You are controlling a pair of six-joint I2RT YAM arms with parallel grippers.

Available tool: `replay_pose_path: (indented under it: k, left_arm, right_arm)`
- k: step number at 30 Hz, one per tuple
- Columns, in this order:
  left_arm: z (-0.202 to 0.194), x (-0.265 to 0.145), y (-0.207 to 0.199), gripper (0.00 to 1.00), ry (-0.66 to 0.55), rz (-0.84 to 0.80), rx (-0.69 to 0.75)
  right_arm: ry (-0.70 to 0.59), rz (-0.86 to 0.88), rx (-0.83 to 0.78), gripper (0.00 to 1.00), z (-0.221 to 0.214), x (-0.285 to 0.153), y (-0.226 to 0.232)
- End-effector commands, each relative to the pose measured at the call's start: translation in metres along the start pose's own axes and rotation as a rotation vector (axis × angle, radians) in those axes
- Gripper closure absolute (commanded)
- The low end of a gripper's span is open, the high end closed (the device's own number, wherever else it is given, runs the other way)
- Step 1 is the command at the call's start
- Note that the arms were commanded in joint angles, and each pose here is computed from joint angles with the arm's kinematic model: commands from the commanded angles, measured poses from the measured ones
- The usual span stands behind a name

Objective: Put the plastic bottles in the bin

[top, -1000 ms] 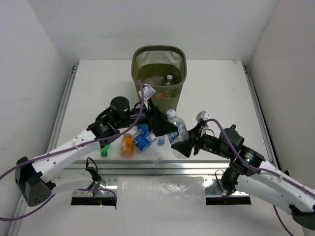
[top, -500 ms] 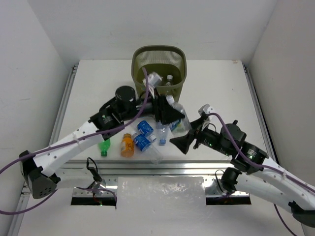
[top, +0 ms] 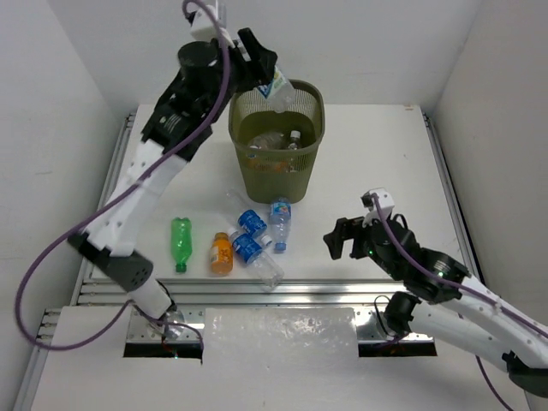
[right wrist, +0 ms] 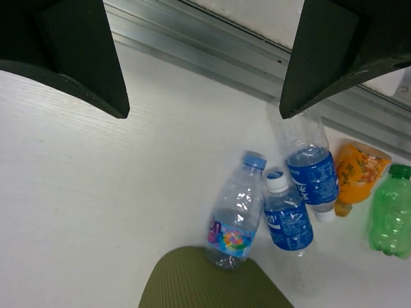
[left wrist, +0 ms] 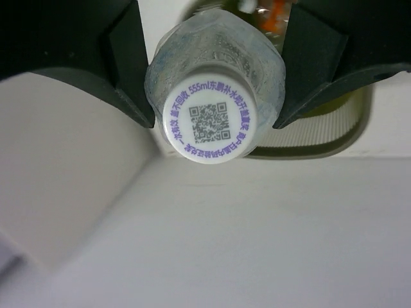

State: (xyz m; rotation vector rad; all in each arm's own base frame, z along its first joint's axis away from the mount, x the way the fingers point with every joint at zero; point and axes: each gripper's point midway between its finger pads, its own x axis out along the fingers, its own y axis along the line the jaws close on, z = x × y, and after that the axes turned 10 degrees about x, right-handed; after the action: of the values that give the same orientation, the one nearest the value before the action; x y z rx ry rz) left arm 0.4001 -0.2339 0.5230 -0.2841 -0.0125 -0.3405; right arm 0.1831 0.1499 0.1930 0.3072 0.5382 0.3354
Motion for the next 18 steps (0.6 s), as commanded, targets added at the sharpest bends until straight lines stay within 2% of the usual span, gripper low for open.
replay_pose_path:
  k: [1, 3, 4, 5, 10, 11, 12, 13, 14, 15, 16, 17, 18]
  left_arm:
    - [-0.063, 0.042, 0.036, 0.44, 0.175, 0.085, 0.036]
    - [-0.075, 0.057, 0.036, 0.19, 0.195, 0.079, 0.027]
    - [-0.075, 0.061, 0.038, 0.01, 0.194, 0.077, 0.023]
    - [-0.075, 0.065, 0.036, 0.0, 0.196, 0.069, 0.02]
    - [-0.053, 0.043, 0.029, 0.0, 0.16, 0.037, -0.02]
    - [-0.03, 0.022, 0.025, 0.0, 0.114, 0.023, -0.029]
    - [-0.037, 0.015, 0.029, 0.0, 0.124, 0.033, -0.027]
    - [-0.01, -0.013, 0.026, 0.0, 0.065, 0.018, -0.036]
    - [-0.006, -0.025, 0.027, 0.0, 0.053, 0.015, -0.042]
    - [-0.027, -0.032, 0.032, 0.0, 0.082, 0.019, -0.044]
    - [-0.002, -0.066, 0.025, 0.0, 0.017, -0.029, -0.061]
    - [-0.006, -0.078, 0.026, 0.0, 0.013, -0.04, -0.063]
    - [-0.012, -0.102, 0.031, 0.0, 0.005, -0.049, -0.073]
  right_arm:
    - [0.063, 0.006, 0.045, 0.01, -0.02, 0.02, 0.009]
    - [0.095, 0.026, 0.071, 0.01, -0.037, 0.042, 0.019]
    - [0.073, 0.048, 0.1, 0.01, -0.034, 0.051, 0.027]
    - [0.107, 0.027, 0.104, 0.01, -0.047, 0.064, 0.026]
    - [0.098, 0.016, 0.155, 0.02, -0.045, 0.11, 0.044]
    - [0.138, -0.013, 0.144, 0.02, -0.059, 0.125, 0.041]
    - [0.134, 0.003, 0.161, 0.03, -0.056, 0.135, 0.046]
    - [0.164, -0.024, 0.158, 0.04, -0.066, 0.15, 0.044]
    - [0.169, -0.041, 0.171, 0.05, -0.066, 0.159, 0.039]
    - [0.163, -0.025, 0.183, 0.06, -0.062, 0.169, 0.044]
    - [0.183, -0.02, 0.183, 0.08, -0.066, 0.176, 0.045]
    - [0.215, -0.058, 0.185, 0.1, -0.078, 0.188, 0.033]
    - [0.221, -0.023, 0.192, 0.12, -0.075, 0.196, 0.04]
